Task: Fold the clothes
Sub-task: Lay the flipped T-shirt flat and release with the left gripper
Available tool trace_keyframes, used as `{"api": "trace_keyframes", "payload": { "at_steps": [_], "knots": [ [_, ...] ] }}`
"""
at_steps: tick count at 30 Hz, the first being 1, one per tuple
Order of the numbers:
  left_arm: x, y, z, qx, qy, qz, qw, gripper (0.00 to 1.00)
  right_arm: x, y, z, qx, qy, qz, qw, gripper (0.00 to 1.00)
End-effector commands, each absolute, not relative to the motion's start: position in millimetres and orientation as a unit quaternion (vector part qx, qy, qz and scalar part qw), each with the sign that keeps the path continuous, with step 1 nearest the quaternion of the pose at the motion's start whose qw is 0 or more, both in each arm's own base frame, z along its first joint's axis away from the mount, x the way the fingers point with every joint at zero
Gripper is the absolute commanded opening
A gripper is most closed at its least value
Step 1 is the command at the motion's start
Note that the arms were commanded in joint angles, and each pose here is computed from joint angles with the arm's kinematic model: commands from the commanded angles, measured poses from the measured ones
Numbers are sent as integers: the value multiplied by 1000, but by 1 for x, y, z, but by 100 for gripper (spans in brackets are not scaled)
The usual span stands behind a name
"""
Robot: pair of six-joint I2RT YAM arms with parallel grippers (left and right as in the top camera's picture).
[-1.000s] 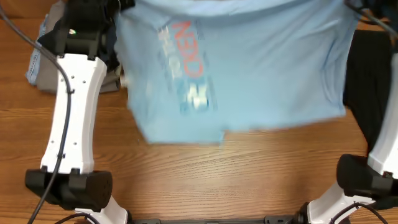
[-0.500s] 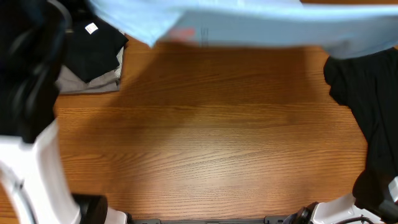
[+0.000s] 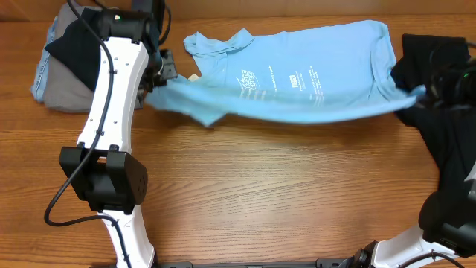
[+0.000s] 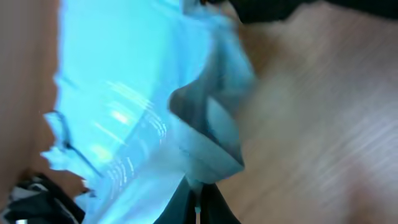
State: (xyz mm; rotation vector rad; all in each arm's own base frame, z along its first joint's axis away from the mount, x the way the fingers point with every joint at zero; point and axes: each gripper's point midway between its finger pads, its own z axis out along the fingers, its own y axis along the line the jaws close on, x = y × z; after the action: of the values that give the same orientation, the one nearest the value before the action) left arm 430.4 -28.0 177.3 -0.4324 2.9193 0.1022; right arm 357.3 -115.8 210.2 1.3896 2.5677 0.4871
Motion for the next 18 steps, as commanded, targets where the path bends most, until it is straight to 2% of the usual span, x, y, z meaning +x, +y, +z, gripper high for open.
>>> {"api": "trace_keyframes", "payload": {
  "at_steps": [1, 12, 18],
  "knots": [
    [416, -31, 199, -166, 981, 11, 100, 4, 348, -122, 208, 473, 863, 153, 88, 4],
    [358, -47, 284, -140, 976, -21, 167, 4, 302, -163, 243, 525, 836, 85, 137, 4],
    [328, -63, 278, -110, 986, -35, 118, 4, 286, -165, 228, 527, 842, 59, 103, 4]
  ]
}}
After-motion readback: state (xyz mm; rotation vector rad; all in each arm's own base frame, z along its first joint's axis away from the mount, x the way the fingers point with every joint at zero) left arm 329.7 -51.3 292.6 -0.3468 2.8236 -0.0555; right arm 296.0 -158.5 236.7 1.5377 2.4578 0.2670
